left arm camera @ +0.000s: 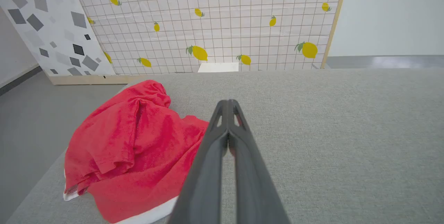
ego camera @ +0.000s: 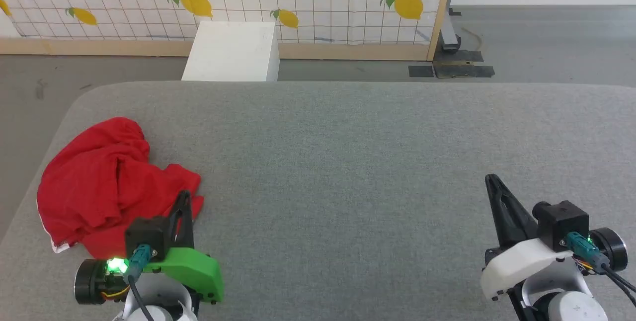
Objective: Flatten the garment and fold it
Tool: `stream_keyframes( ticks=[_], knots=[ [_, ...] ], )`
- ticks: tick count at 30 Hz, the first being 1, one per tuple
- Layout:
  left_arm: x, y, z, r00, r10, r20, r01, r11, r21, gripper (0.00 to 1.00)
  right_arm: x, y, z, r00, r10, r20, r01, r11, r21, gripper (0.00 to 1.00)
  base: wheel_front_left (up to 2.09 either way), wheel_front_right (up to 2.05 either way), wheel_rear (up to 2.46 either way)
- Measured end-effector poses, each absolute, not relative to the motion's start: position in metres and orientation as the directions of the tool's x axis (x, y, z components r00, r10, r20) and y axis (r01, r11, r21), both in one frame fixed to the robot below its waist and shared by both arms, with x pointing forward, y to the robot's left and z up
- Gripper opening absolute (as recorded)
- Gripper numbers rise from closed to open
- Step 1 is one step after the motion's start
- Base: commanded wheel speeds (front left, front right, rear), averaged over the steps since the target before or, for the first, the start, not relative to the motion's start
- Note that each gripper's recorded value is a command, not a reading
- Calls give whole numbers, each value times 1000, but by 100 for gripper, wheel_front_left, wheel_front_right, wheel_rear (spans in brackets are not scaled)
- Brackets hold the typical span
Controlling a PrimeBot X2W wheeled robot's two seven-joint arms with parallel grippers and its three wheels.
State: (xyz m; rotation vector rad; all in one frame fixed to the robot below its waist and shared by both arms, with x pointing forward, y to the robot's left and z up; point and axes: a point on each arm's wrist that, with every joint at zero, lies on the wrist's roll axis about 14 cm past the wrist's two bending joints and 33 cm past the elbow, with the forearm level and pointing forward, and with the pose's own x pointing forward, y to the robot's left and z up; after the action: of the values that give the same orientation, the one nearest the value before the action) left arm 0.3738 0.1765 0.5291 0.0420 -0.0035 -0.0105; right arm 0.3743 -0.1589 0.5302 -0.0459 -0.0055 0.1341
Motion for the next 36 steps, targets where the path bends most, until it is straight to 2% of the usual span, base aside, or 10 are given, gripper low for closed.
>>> stream_keyframes(
  ticks=[23,24,36],
  knots=[
    [374,177,529,1000,-11,3,10,999,42,0,374,-159,530,991,134,2,-134,990,-46,0,0,0,0],
    [374,177,529,1000,-11,3,10,999,42,100,374,-159,530,991,134,2,-134,990,-46,100,0,0,0],
    [374,174,526,1000,-20,1,20,999,34,100,374,-162,527,992,125,-1,-125,992,-31,100,0,0,0]
  ],
)
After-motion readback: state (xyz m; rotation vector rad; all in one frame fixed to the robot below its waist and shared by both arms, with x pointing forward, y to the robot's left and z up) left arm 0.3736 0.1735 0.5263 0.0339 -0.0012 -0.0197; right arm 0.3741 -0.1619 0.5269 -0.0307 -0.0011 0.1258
